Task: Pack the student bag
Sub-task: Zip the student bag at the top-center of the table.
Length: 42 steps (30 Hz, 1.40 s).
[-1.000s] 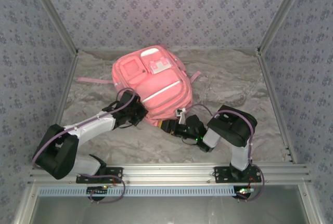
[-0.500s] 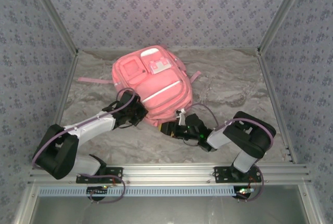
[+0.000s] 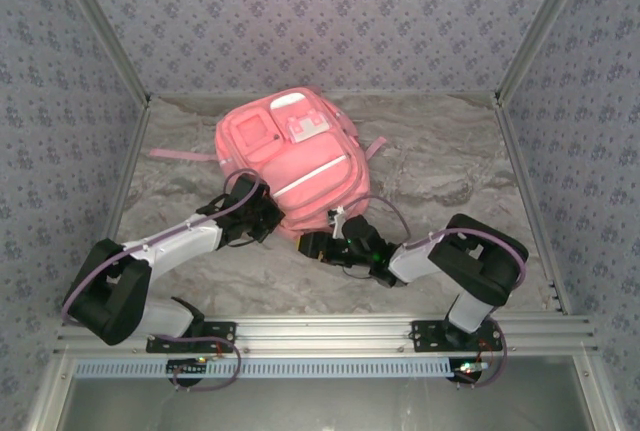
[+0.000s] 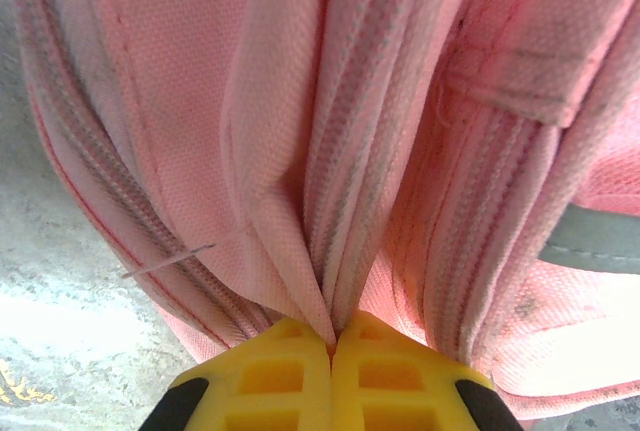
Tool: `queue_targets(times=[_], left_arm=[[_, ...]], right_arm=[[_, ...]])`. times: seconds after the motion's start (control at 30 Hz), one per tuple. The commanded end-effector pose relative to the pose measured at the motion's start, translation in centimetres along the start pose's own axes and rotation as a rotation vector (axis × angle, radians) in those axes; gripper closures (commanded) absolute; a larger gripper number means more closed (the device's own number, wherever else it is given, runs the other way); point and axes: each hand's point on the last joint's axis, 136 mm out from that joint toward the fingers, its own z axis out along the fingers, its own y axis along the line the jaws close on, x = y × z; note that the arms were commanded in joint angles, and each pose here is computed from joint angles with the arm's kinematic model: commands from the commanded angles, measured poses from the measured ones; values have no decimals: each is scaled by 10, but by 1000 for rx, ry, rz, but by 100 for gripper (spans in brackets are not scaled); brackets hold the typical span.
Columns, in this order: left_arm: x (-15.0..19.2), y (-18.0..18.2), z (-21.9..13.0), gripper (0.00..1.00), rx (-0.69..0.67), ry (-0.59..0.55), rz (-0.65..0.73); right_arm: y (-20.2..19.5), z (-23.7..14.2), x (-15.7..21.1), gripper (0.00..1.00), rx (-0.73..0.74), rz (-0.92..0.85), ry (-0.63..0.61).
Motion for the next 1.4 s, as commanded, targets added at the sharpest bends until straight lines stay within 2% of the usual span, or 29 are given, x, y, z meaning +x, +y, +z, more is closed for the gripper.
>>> queue_targets(times=[0.0,0.67,0.8,1.03,1.37], left_arm=[[6,-11,-2,100,36,34,25],[8,-9,0,100,38,41,17],[8,-9,0,100,38,39,19],[4,-6,-3,100,27,29,27],[-29,-9,-35,100,36,-63,26]], right_arm=[[-6,7,-2,47,20,16,-20],[-3,27,-10,62,-24,65,-55],[-10,28,-11,73,-19,89,-66],[-18,15,-13,99,-5,86,-93],[-41,-10,3,100,149,-19,26]])
